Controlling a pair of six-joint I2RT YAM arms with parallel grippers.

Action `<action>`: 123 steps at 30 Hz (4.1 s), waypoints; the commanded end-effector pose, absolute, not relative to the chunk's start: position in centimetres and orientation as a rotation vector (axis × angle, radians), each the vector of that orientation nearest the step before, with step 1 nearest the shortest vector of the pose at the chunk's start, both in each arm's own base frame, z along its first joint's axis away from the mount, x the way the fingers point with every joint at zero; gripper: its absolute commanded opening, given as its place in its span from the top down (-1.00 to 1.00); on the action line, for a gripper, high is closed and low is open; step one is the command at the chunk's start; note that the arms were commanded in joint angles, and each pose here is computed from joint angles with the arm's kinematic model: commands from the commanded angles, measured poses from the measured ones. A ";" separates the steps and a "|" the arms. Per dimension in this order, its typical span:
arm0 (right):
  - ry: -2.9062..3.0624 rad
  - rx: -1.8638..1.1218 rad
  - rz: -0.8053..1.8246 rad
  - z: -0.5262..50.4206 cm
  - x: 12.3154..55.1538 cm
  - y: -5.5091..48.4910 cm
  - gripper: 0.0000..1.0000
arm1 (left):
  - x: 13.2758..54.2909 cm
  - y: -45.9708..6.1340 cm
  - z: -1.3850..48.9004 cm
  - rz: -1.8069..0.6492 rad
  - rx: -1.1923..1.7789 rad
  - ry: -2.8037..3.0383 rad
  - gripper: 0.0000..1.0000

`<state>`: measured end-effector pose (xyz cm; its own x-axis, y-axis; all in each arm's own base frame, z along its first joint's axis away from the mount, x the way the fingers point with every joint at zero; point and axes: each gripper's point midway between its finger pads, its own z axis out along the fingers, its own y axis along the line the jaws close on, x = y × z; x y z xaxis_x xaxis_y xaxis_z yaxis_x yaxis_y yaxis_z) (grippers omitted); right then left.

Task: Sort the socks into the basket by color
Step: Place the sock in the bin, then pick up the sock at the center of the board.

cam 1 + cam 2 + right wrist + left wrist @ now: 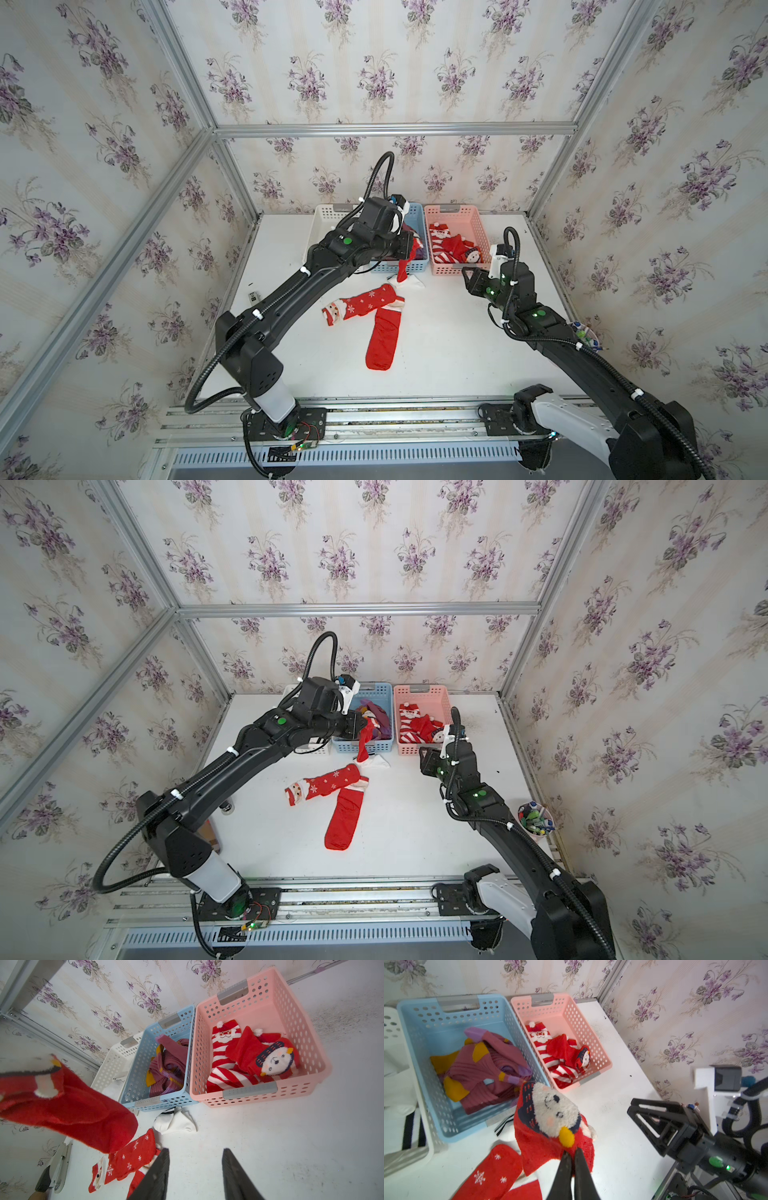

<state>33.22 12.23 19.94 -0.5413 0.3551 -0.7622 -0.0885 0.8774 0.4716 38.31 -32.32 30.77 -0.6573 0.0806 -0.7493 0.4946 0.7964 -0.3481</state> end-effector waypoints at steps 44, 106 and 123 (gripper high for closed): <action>2.078 0.205 0.589 20.1 32.5 12.1 0.13 | 45.8 -40.0 26.3 -0.747 0.610 2.057 -0.08; 2.303 -0.122 0.809 11.2 33.4 28.7 0.18 | 28.4 -8.0 4.9 -0.193 -0.338 2.639 -0.18; 2.296 -0.328 0.934 10.9 30.9 32.2 0.19 | 29.1 -7.7 2.7 -0.158 -0.378 2.667 -0.01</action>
<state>31.11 31.30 10.32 -0.7850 0.0195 -0.6192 -0.4014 0.7454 0.5323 28.43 -7.77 2.50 -0.8813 -0.2741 -0.3850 -0.2266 0.9600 -0.1648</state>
